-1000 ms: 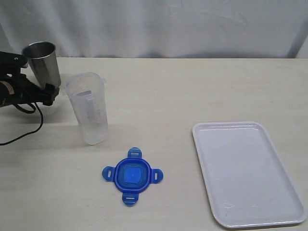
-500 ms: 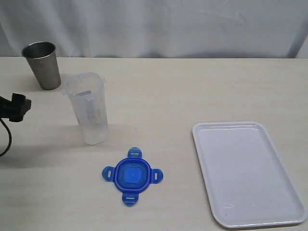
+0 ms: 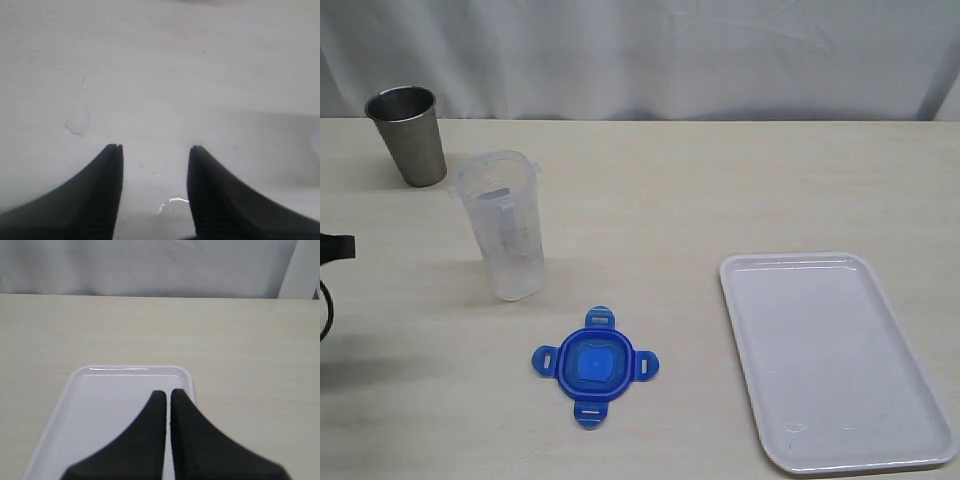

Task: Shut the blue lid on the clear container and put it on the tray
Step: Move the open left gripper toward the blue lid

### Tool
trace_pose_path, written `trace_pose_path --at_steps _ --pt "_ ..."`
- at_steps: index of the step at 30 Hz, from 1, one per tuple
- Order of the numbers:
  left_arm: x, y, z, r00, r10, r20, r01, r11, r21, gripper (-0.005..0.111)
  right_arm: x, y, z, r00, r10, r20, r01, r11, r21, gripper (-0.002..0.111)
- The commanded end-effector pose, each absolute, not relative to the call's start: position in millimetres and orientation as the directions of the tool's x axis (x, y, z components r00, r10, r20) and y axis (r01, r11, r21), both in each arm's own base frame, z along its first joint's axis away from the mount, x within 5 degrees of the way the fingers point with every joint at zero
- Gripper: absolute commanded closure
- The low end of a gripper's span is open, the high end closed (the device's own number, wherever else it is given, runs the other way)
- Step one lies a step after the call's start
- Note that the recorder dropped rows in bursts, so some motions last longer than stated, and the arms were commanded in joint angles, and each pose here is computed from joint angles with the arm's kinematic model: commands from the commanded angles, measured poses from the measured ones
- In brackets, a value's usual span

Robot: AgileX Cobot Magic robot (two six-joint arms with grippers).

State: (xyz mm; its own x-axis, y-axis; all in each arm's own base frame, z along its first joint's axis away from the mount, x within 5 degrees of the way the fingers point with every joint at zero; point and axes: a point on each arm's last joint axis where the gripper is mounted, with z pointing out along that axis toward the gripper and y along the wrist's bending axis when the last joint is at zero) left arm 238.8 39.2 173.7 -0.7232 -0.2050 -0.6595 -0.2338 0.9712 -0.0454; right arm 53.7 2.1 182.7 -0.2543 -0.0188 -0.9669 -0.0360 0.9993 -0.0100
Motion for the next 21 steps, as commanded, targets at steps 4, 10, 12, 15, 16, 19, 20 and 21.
trace_pose_path --at_steps 4,10,12,15,16,19,20,21 --pt "231.0 6.5 165.9 -0.81 -0.223 -0.543 -0.222 0.973 -0.068 0.051 53.5 1.9 182.3 -0.251 -0.026 -0.968 -0.037 0.999 -0.018 0.104" --pt "221.1 -1.8 160.1 -0.868 -0.265 -0.42 -0.241 0.964 -0.11 0.05 53.5 1.9 182.3 -0.251 -0.026 -0.968 -0.037 0.999 -0.018 0.104" --pt "219.1 -9.3 159.4 -0.889 -0.25 -0.383 -0.198 0.965 -0.171 0.05 53.5 1.9 182.3 -0.251 -0.026 -0.968 -0.037 0.999 -0.018 0.104" --pt "216.2 -24.5 160.9 -0.92 -0.191 -0.341 -0.087 0.951 -0.296 0.05 53.5 1.9 182.3 -0.251 -0.026 -0.968 -0.037 0.999 -0.018 0.104" --pt "215.2 -30.6 162.4 -0.928 -0.167 -0.332 -0.043 0.936 -0.35 0.05 53.5 1.9 182.3 -0.251 -0.026 -0.968 -0.037 0.999 -0.018 0.104" --pt "213.7 -44.2 167.4 -0.936 -0.129 -0.328 0.046 0.878 -0.476 0.05 53.5 1.9 182.3 -0.251 -0.026 -0.968 -0.037 0.999 -0.018 0.104" --pt "214.4 -47.6 168.6 -0.934 -0.133 -0.331 0.059 0.858 -0.511 0.05 53.5 1.9 182.3 -0.251 -0.026 -0.968 -0.037 0.999 -0.018 0.104" --pt "214.3 -49.7 168.9 -0.936 -0.131 -0.326 0.067 0.844 -0.532 0.05 53.5 1.9 182.3 -0.251 -0.026 -0.968 -0.037 0.999 -0.018 0.104"
